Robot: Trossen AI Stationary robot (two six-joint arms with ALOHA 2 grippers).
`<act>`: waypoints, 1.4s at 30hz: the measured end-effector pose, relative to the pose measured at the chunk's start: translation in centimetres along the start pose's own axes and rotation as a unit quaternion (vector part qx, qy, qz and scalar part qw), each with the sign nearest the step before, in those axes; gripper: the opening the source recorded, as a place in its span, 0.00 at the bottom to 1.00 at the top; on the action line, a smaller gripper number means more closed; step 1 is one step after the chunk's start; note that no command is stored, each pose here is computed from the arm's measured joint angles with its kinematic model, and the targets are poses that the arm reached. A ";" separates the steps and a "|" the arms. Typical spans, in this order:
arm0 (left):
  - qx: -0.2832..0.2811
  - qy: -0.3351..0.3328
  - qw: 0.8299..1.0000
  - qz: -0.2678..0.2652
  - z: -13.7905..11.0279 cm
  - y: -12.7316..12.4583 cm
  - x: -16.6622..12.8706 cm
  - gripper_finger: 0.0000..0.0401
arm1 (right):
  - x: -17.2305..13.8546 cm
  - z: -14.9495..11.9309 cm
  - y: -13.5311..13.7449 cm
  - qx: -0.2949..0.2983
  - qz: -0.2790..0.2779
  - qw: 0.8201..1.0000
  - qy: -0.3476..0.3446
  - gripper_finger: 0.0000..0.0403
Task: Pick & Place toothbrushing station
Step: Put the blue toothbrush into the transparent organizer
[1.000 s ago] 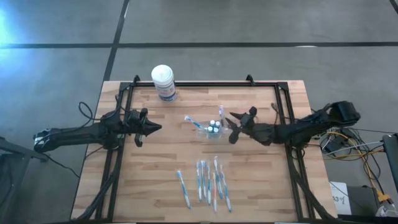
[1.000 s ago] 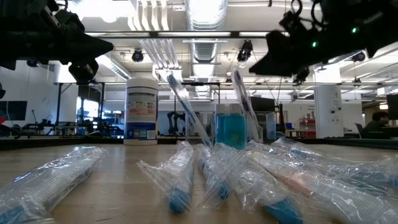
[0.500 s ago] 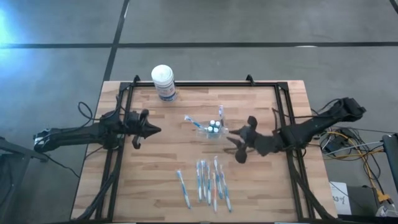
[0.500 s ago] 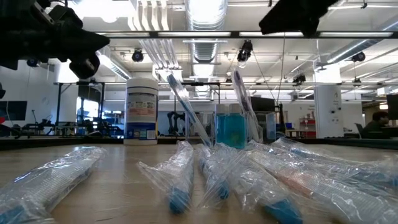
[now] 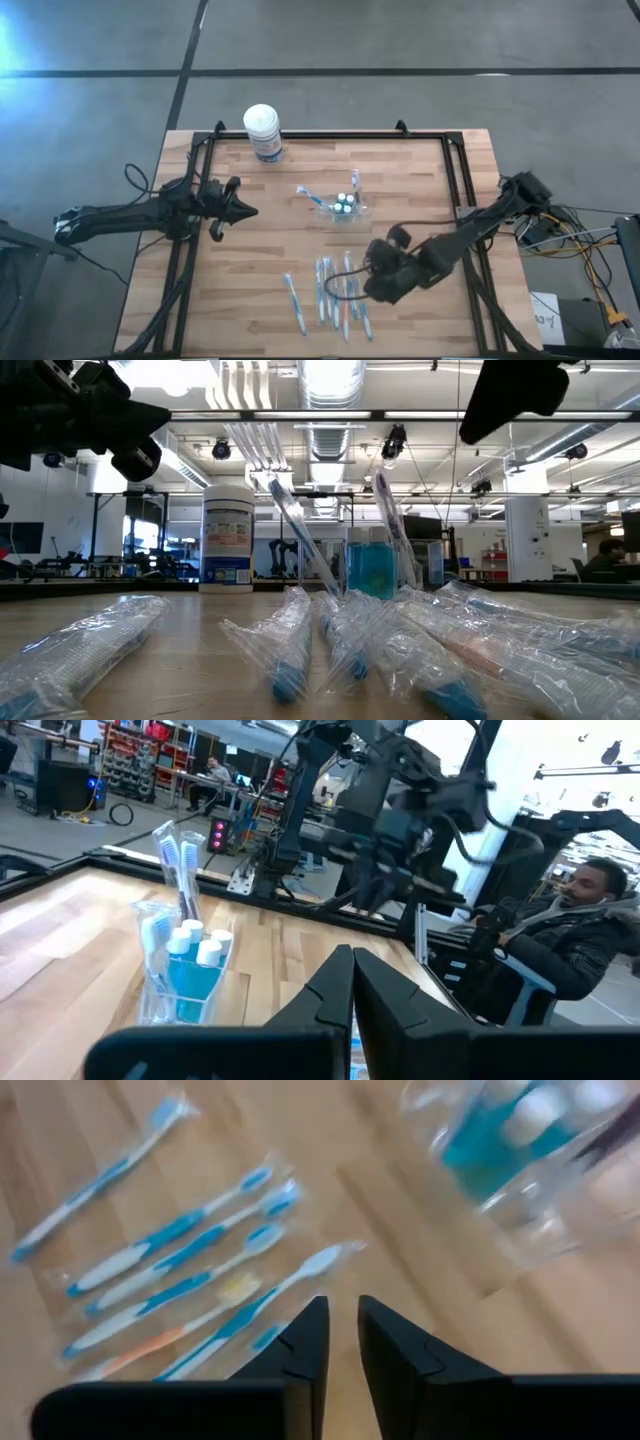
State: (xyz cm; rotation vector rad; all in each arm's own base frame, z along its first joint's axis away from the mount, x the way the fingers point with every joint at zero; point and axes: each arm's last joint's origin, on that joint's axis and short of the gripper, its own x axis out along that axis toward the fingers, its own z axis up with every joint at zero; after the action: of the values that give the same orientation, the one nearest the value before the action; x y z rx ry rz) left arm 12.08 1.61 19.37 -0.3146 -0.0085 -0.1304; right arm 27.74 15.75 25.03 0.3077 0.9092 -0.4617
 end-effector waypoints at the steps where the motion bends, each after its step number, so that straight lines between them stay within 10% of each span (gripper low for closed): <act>1: 0.000 -0.001 1.000 0.000 0.0 0.0 0.0 0.03 | 0.4 0.0 0.6 0.003 0.003 1.000 0.012 0.11; 20: -0.004 -0.011 1.000 -0.005 0.5 -0.2 0.0 0.02 | 6.6 -1.7 3.2 0.048 -0.044 0.988 0.143 0.53; 42: -0.006 -0.008 1.000 -0.005 0.5 -0.2 0.0 0.02 | 10.9 -3.9 3.7 0.041 -0.078 0.976 0.200 0.54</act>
State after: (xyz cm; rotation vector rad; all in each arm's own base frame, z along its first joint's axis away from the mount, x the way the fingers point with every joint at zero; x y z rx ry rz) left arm 12.08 1.60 19.86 -0.3272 -0.0257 -0.1383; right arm 32.67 17.92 14.11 0.4160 1.3153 -0.5956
